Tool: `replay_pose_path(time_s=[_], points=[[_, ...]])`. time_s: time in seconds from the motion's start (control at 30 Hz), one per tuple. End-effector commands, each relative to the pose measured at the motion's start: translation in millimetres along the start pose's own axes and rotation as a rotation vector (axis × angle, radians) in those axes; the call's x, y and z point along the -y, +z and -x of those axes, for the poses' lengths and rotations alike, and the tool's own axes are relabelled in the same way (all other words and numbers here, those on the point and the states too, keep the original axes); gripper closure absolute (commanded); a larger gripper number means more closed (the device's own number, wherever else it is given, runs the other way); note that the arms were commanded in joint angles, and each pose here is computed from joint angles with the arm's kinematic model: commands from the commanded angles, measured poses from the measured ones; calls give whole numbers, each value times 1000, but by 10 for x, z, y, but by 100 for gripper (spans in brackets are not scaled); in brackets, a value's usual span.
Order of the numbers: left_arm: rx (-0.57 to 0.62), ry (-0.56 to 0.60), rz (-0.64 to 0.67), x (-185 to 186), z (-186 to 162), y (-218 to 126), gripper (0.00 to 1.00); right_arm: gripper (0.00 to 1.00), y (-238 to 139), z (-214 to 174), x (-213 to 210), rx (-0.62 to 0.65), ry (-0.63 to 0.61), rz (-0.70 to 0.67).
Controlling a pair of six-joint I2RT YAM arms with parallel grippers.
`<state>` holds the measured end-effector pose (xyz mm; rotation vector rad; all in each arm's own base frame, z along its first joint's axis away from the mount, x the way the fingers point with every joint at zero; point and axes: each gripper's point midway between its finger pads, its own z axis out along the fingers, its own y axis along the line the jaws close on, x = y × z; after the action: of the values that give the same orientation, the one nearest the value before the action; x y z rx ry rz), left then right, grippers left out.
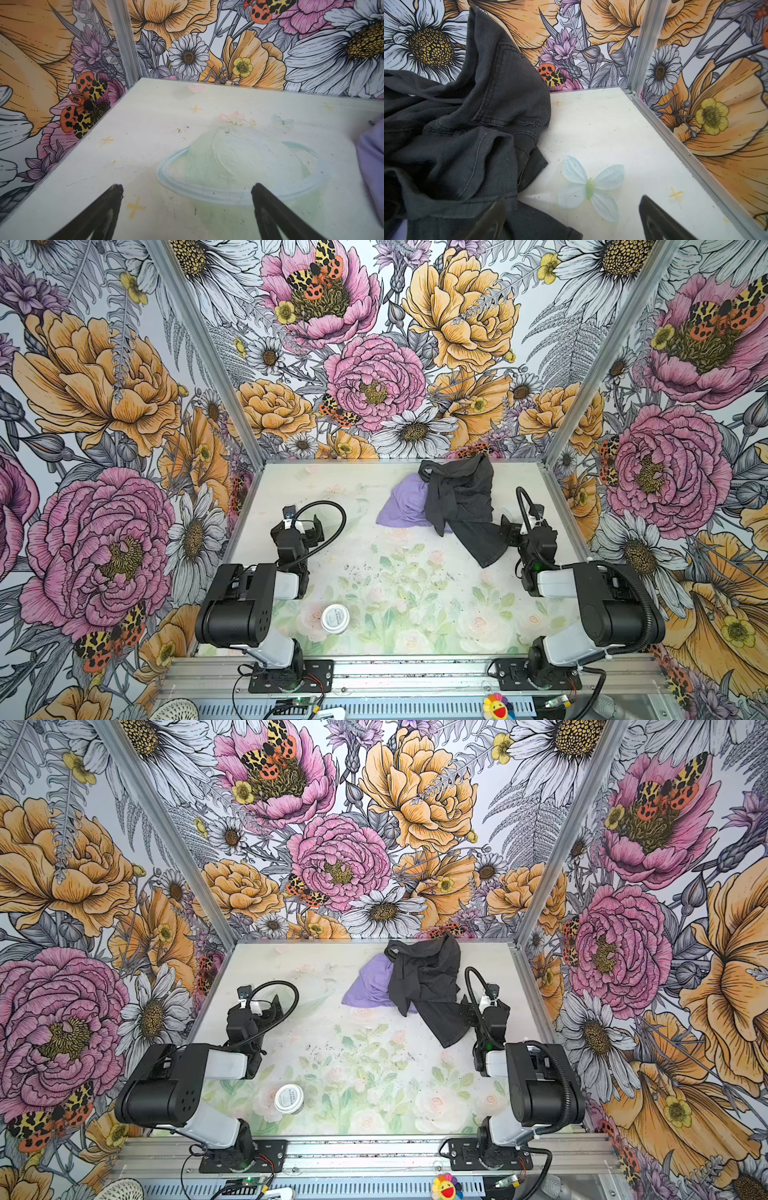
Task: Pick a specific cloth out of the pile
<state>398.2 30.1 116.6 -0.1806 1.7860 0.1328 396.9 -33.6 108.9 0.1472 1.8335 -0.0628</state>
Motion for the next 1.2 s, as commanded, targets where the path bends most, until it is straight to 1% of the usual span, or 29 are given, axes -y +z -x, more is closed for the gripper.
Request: replay_pose_path(time_s=[0.0,0.23,0.37,1.07,1.17], points=[[45,-7,-31,71,147,13,1,0,-2,64,-12,20,-11,-4],[41,-7,-31,70,137,15,1,1,1,61,-17,17,-12,-4],[43,-7,-31,69,141,14,1,0,23,53,-80,4,-29,32],[42,-8,-36,70,144,19,1,0,24,53,-76,3,-29,28],[54,-9,-19,51,166,-5,1,1,2,123,-46,0,-22,9]])
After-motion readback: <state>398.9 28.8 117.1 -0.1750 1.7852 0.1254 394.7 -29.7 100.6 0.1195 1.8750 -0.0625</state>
